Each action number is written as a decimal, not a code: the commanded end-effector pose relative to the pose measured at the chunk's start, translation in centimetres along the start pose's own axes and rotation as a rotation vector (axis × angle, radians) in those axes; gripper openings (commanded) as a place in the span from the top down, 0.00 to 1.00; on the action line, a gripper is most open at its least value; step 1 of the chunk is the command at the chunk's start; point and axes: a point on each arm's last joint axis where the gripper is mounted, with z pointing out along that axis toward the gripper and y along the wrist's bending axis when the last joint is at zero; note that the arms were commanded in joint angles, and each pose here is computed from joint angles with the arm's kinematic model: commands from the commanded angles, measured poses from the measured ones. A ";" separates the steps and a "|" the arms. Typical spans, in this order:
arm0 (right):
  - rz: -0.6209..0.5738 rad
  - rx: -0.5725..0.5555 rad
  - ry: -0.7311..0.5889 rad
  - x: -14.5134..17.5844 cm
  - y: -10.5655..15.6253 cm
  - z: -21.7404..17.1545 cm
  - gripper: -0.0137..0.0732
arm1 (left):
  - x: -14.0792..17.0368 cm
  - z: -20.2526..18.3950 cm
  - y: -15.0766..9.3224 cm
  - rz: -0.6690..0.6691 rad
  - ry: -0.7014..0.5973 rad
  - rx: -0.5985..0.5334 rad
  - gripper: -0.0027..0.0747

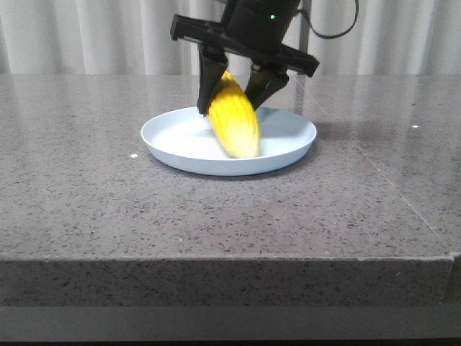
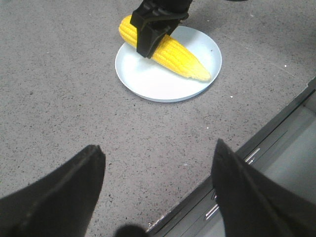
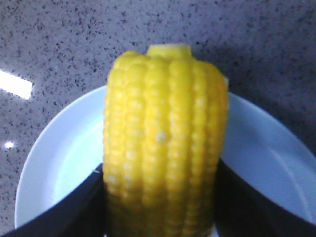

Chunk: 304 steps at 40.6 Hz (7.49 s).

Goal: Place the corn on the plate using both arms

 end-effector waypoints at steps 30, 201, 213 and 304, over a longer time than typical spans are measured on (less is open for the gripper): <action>-0.389 0.081 -0.453 6.3 1.3 -22.3 0.10 | -1.2 -0.5 0.0 -0.009 -0.098 0.003 0.37; -0.423 0.097 -0.640 28.8 -5.5 -28.8 0.92 | 17.7 5.0 1.3 -0.228 -0.600 -0.636 0.99; -0.423 0.097 -0.640 28.8 -5.5 -28.8 0.92 | 17.7 5.0 1.3 -0.228 -0.601 -0.636 0.99; -0.106 0.356 -1.422 36.1 -13.8 -15.1 0.92 | 17.7 5.0 1.3 -0.228 -0.599 -0.636 0.99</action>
